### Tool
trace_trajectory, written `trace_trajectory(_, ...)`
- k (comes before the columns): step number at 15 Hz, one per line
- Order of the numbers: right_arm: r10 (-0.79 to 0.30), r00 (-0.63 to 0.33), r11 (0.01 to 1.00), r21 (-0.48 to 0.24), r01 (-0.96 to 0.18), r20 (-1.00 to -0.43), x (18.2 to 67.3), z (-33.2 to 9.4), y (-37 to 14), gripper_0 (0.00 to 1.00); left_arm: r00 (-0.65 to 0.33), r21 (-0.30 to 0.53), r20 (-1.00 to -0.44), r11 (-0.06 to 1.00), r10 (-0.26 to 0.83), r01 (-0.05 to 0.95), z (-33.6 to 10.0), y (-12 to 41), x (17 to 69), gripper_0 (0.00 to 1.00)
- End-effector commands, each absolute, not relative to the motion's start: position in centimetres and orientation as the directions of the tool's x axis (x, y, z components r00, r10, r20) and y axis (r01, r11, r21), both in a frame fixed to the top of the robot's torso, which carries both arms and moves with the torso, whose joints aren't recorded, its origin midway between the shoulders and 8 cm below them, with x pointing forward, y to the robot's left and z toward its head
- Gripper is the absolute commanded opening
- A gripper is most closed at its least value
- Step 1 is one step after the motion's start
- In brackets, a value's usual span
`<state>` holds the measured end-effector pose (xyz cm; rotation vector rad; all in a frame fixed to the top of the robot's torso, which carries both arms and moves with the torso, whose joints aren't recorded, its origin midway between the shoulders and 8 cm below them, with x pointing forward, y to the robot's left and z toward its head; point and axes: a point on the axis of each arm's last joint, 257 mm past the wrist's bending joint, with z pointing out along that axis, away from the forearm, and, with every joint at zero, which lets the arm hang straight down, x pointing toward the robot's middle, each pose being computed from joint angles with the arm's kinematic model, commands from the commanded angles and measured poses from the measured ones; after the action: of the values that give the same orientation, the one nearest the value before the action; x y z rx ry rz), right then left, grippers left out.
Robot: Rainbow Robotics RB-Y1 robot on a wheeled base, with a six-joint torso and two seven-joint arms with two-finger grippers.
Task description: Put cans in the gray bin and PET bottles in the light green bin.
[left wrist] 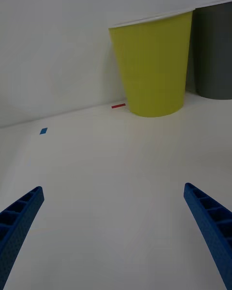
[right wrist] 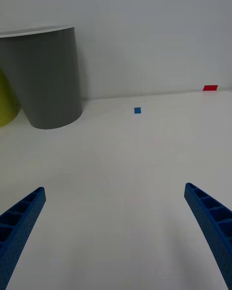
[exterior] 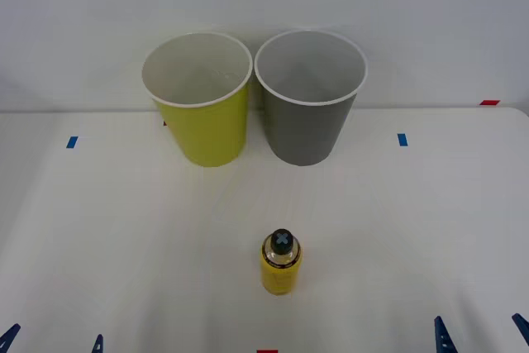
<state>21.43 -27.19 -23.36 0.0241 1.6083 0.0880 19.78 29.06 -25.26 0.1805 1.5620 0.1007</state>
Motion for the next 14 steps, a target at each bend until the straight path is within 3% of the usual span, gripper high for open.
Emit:
trace_trajectory(1, 0.038, -0.021, 0.999, 0.039, -0.029, -0.999, 21.2, -23.1, -26.6, 1.00, 0.008, 0.178, -0.984, 0.983, 0.178, 0.050, -25.3, 29.1, 19.8, 1.00)
trace_trajectory(8, 0.084, -0.003, 0.968, 0.082, -0.237, -0.996, 22.5, -22.4, -21.2, 1.00, 0.008, 0.178, -0.984, 0.983, 0.178, 0.050, -25.3, 29.1, 19.8, 1.00)
trace_trajectory(14, 0.082, 0.036, 0.874, 0.055, -0.483, -0.996, 25.1, -23.6, -14.2, 1.00, 0.008, 0.178, -0.984, 0.983, 0.178, 0.050, -25.3, 29.1, 19.8, 1.00)
